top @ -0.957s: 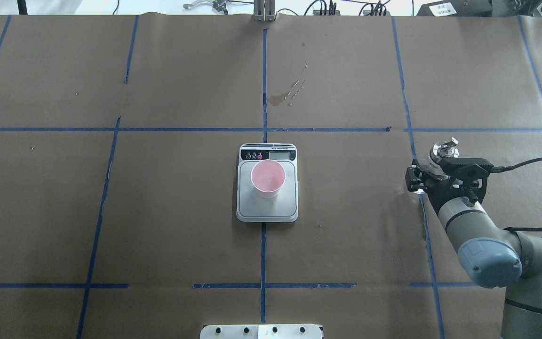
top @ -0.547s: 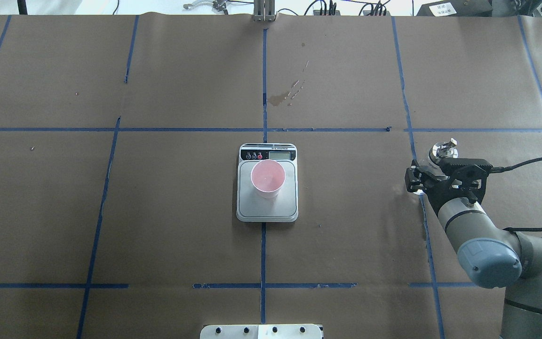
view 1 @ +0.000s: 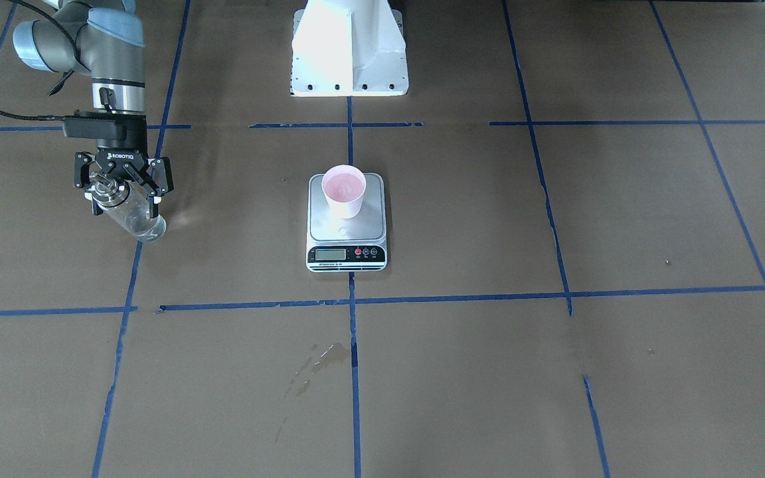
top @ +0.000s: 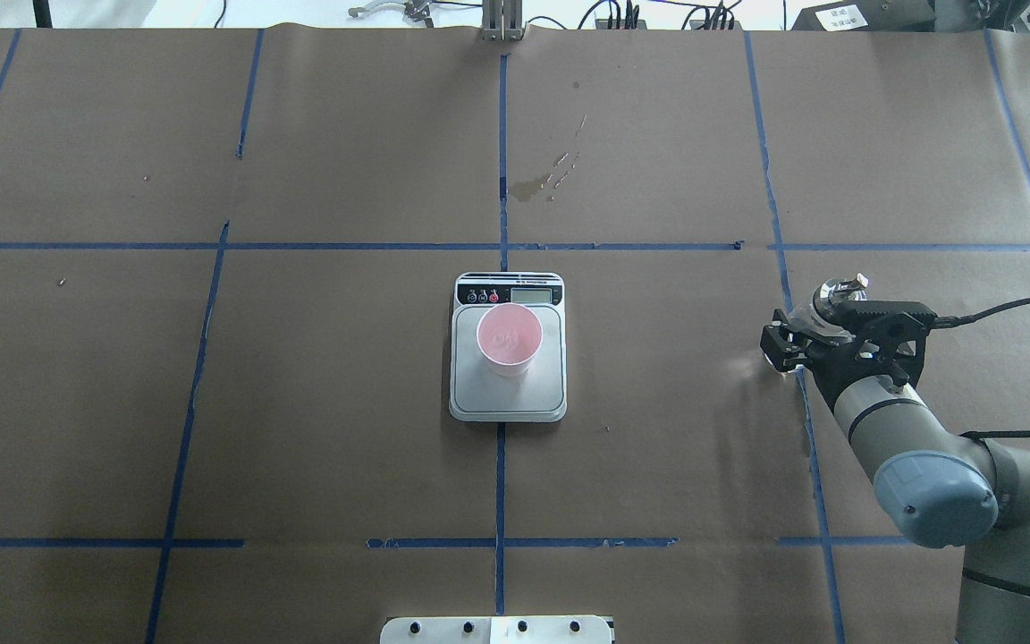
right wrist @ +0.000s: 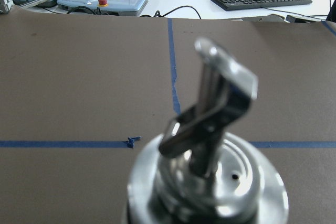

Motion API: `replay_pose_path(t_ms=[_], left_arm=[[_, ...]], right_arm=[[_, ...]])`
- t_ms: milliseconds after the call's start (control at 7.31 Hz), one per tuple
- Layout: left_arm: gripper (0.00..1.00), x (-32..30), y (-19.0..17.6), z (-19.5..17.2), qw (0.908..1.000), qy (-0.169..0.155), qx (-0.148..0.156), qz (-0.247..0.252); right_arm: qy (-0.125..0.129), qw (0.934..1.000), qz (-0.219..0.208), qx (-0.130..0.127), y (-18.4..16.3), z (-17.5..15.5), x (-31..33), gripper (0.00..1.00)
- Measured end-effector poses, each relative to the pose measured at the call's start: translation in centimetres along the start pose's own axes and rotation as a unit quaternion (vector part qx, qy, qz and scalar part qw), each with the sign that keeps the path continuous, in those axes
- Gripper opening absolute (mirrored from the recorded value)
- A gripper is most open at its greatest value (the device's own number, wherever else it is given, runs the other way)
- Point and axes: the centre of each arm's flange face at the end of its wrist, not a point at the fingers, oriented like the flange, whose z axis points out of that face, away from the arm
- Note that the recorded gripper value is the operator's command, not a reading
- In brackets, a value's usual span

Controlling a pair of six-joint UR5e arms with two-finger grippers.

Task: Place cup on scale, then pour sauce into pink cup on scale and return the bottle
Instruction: 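Lower the bottle with the right gripper onto the table, then open the right gripper and pull it back from the bottle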

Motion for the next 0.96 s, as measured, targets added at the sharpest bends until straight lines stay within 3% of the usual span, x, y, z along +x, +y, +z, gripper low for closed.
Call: replay_pose_path(t_ms=[137, 274, 410, 684, 957], left_arm=[[1.00, 0.0, 0.0, 0.0, 1.0000, 0.000, 0.000, 0.000], [1.00, 0.0, 0.0, 0.0, 1.0000, 0.000, 0.000, 0.000], [1.00, 0.0, 0.0, 0.0, 1.0000, 0.000, 0.000, 0.000], [1.00, 0.1, 0.0, -0.1, 1.0000, 0.000, 0.001, 0.001], [1.00, 0.1, -0.1, -0.2, 1.0000, 0.000, 0.002, 0.001]], right_arm=[[-0.008, 0.9997, 0.002, -0.023, -0.2, -0.9, 0.3, 1.00], [-0.009, 0.9980, 0.000, -0.062, -0.6, -1.9, 0.5, 1.00], [0.007, 0.9935, -0.009, -0.114, -1.2, -3.0, 0.5, 1.00], [0.058, 0.9737, -0.026, -0.218, -2.3, -5.2, 0.0, 1.00], [0.083, 0.9424, -0.037, -0.322, -4.4, -7.0, -1.6, 1.00]])
